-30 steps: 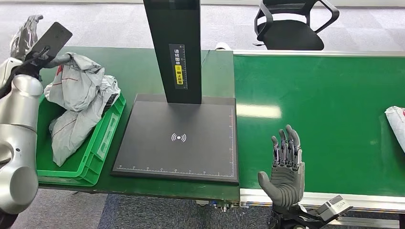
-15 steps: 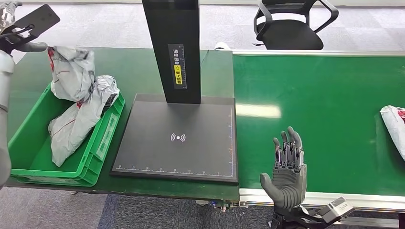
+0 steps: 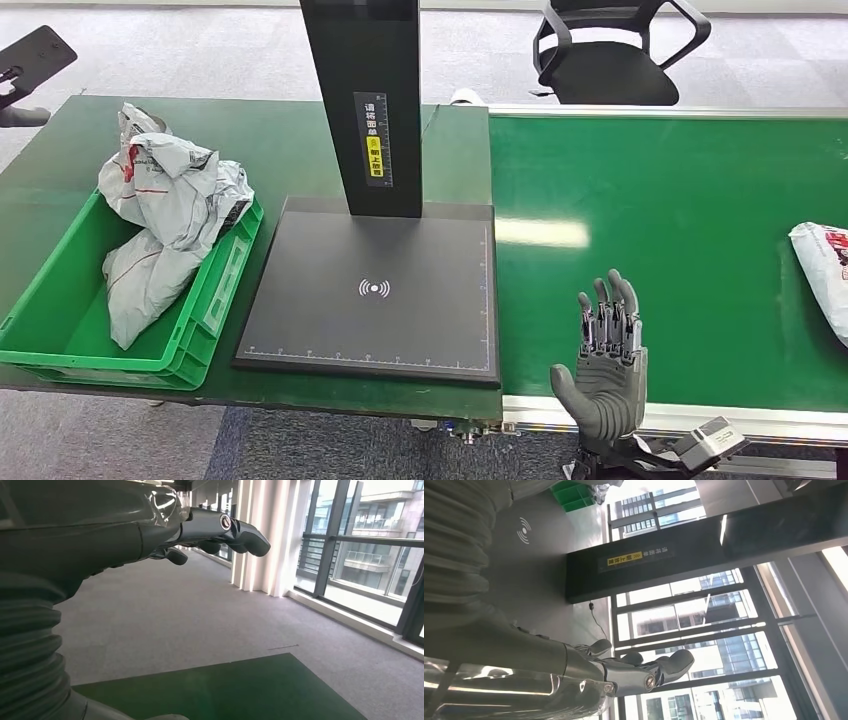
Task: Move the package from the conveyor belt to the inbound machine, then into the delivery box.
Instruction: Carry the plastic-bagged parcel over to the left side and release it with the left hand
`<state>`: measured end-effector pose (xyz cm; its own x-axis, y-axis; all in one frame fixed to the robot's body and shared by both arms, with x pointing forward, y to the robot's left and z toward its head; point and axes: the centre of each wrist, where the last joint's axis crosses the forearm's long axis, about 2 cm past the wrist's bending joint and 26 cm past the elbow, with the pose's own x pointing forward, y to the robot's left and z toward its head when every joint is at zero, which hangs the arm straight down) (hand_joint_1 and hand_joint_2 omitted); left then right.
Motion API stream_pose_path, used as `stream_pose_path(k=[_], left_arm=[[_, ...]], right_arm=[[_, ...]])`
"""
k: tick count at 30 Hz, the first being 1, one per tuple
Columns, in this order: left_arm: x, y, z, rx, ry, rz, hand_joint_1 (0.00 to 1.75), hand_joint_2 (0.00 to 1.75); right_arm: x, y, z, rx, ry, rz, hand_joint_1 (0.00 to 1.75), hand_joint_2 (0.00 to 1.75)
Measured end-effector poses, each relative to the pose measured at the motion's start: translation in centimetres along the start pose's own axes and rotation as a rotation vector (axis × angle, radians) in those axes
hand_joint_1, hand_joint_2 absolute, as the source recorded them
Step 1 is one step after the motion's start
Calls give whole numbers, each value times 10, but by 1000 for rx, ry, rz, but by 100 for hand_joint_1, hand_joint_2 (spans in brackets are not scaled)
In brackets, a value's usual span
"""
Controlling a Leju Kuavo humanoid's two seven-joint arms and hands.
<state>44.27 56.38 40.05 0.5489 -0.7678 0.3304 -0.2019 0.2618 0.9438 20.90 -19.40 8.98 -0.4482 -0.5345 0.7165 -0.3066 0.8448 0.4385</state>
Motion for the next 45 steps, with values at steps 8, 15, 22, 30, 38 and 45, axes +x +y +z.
stream_pose_path(k=[8, 15, 22, 30, 38, 45], left_arm=[[3, -23, 12, 239, -333, 343, 0, 175], [8, -145, 100, 372, -707, 1006, 0, 175], [6, -179, 160, 322, -818, 1136, 0, 175], [43, -280, 303, -61, -942, 1372, 0, 175], [64, -324, 374, -487, -944, 1424, 0, 175], [72, -343, 399, -652, -922, 1398, 0, 175]], right_arm=[[0, -1, 0, -16, 8, 6, 0, 175], [-1, 0, 0, -49, 15, 49, 0, 175], [-3, 0, 1, -58, 26, 78, 0, 175], [-5, 1, 0, -63, 57, 218, 0, 175], [-13, 8, 0, -32, 116, 266, 0, 175], [-21, 14, 5, 1, 175, 271, 0, 175]])
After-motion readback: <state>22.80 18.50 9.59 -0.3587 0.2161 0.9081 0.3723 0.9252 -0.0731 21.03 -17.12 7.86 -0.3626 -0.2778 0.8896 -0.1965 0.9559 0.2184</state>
